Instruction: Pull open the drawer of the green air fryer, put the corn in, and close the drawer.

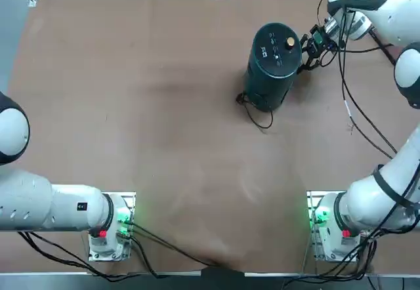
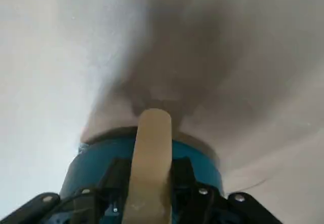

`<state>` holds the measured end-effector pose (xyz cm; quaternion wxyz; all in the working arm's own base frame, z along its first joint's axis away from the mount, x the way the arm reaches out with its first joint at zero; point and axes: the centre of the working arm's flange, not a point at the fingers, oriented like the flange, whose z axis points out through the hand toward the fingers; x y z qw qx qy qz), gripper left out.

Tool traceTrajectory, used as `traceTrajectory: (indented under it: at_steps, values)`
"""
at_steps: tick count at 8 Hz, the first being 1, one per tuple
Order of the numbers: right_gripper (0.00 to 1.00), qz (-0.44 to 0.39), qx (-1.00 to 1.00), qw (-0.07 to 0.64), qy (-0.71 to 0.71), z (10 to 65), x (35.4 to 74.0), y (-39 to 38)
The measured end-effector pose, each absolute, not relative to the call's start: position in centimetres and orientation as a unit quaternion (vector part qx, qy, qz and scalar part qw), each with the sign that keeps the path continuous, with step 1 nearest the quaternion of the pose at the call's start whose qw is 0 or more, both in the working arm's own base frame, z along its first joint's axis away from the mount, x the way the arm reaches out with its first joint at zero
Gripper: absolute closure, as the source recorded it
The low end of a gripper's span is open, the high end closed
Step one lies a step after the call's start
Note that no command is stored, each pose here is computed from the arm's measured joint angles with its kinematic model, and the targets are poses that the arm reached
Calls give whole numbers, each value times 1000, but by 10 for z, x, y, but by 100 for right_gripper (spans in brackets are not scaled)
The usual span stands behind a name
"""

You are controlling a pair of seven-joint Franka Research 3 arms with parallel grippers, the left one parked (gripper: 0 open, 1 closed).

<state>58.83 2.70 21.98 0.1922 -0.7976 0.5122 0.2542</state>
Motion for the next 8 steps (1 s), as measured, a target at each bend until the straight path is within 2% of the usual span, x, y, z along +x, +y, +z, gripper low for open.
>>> traceTrajectory:
  at_steps: [1, 2, 4, 8]
  values:
    - [54, 254, -798, 192, 512, 220, 588, 27]
    - [41, 254, -799, 193, 510, 220, 589, 30]
    - [3, 245, -804, 198, 504, 229, 595, 38]
    - [0, 206, -832, 180, 483, 266, 604, 23]
